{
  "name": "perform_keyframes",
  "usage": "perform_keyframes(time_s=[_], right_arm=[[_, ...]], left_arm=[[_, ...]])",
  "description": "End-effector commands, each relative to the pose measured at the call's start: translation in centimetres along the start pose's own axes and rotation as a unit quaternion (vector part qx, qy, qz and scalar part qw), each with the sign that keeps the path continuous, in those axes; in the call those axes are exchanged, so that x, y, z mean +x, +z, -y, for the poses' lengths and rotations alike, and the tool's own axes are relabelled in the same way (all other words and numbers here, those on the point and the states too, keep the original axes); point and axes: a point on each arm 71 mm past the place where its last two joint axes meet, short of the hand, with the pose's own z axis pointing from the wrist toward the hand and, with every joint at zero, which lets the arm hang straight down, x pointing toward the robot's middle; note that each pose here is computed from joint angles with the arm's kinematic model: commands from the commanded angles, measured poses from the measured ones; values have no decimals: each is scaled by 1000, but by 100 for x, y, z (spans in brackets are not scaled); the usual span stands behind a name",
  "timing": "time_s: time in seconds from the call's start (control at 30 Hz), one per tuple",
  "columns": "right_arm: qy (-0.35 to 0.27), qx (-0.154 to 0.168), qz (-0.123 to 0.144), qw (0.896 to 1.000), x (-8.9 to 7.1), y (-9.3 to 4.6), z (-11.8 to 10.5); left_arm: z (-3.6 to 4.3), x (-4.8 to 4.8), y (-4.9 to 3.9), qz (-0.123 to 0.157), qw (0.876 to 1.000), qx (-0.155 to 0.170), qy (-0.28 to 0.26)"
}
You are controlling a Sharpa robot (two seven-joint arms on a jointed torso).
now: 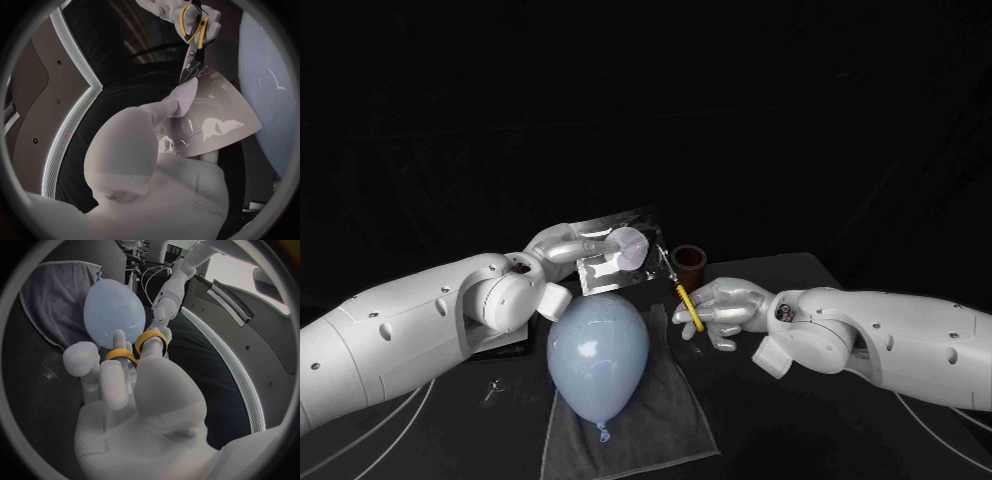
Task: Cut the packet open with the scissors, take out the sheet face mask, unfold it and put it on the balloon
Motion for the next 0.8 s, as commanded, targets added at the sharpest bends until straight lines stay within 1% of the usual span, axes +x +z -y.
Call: perform_keyframes(time_s=[0.03, 0.2, 0.37, 0.63, 0.8], right_arm=[[0, -22, 10, 1000, -16, 10, -56], [0, -30, 11, 999, -5, 16, -73], [2, -35, 5, 999, 7, 19, -81], [3, -31, -2, 1000, 16, 40, -76], [3, -26, -3, 1000, -6, 51, -62]], left_arm=[[3, 44, 3, -18, 1000, 4, 3], [3, 39, 1, -17, 1000, 4, 3], [2, 34, -1, -17, 1000, 4, 3], [2, 39, -2, -20, 1000, 3, 2], [1, 40, -2, -20, 1000, 3, 2]])
